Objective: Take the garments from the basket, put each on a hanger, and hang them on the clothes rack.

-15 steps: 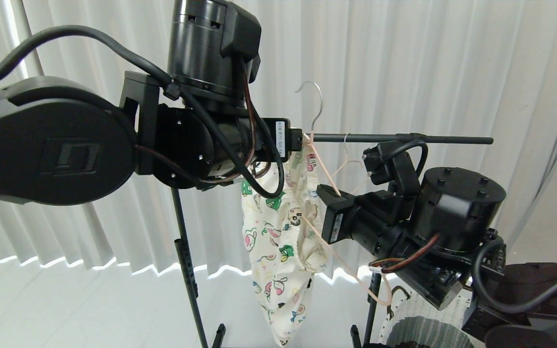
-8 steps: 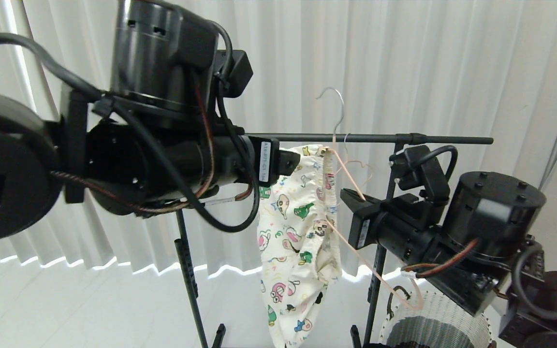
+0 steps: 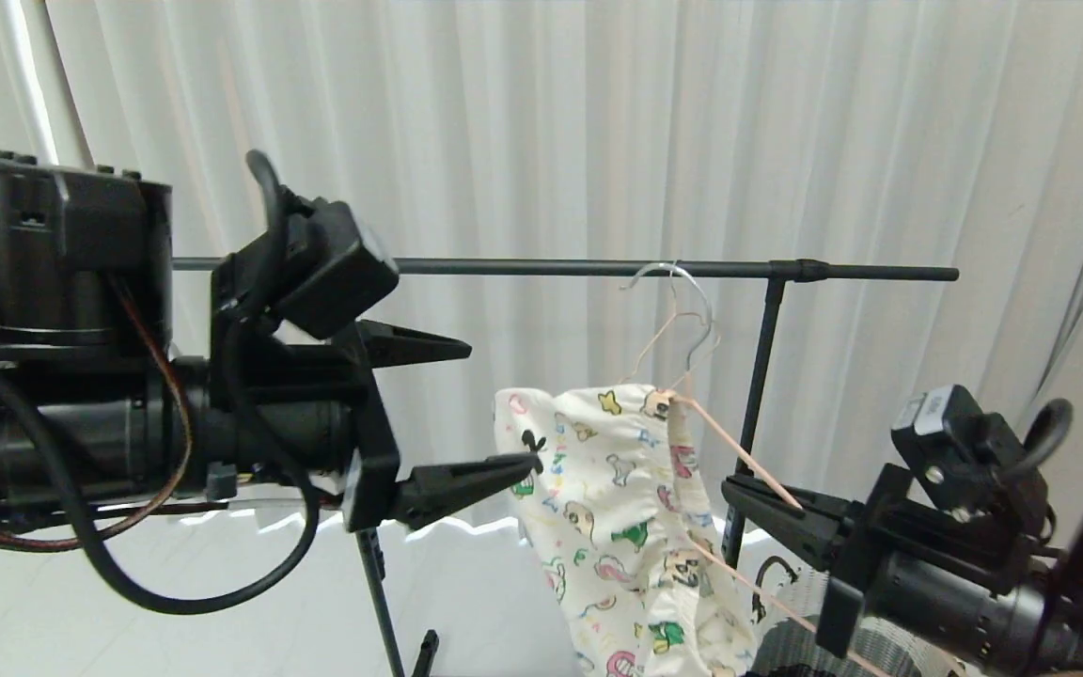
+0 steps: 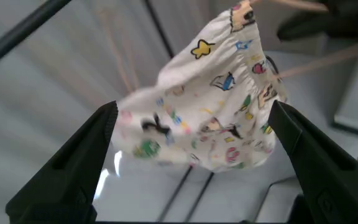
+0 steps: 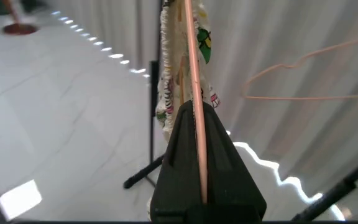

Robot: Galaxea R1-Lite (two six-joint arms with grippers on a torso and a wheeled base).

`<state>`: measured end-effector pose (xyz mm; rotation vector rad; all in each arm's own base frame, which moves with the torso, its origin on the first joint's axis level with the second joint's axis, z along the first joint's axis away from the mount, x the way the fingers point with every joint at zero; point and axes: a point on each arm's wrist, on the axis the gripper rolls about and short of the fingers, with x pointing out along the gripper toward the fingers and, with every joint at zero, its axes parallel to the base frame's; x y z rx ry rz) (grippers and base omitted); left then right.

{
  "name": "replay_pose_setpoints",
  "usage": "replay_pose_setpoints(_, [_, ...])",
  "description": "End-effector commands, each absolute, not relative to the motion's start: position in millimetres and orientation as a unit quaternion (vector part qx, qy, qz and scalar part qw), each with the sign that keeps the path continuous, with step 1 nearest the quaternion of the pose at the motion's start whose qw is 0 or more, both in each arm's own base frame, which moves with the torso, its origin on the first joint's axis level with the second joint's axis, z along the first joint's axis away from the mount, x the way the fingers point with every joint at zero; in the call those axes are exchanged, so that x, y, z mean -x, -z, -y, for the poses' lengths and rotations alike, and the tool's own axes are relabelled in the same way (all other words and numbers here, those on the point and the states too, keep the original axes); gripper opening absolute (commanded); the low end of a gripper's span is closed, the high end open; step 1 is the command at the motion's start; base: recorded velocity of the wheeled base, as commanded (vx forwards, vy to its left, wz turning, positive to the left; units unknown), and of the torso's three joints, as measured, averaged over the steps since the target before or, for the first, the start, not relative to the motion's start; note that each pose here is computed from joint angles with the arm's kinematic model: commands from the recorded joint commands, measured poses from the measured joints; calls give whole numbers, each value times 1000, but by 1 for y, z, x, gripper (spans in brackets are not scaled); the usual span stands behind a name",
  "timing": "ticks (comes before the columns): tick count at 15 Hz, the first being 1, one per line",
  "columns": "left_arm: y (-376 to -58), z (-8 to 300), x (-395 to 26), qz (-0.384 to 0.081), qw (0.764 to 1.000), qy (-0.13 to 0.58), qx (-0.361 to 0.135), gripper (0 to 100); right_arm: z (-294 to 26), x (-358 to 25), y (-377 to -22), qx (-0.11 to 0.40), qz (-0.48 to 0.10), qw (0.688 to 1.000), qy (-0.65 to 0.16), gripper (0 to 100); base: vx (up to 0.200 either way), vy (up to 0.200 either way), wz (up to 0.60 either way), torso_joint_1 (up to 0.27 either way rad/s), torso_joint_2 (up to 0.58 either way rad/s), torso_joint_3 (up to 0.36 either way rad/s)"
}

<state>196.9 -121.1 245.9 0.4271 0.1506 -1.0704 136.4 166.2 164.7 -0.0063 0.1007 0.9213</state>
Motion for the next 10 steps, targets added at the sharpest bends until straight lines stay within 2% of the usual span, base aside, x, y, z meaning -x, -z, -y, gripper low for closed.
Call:
replay_pose_setpoints(1, [-225, 98, -193, -60, 813, 529, -235, 100, -149, -119, -164, 23, -31, 883, -468, 0, 0, 0, 0, 0, 0, 0])
replay_pose_setpoints(3, [-207, 98, -188, -64, 788, 560, -248, 100, -150, -111, -159, 43, -31, 870, -490, 0, 0, 0, 0, 0, 0, 0])
replay_pose_setpoints(4, [-196, 102, -185, -66, 765, 591, -247, 100, -151, -101, -158, 43, -28, 858, -511, 0, 0, 0, 0, 0, 0, 0])
replay_pose_setpoints(7, [-189, 128, -188, -63, 724, 641, -246, 100, -156, -89, -158, 47, -22, 839, -541, 0, 0, 0, 0, 0, 0, 0])
replay_pose_setpoints(10, [-183, 141, -194, -70, 709, 657, -247, 100, -157, -82, -153, 50, -27, 829, -556, 0, 0, 0, 0, 0, 0, 0])
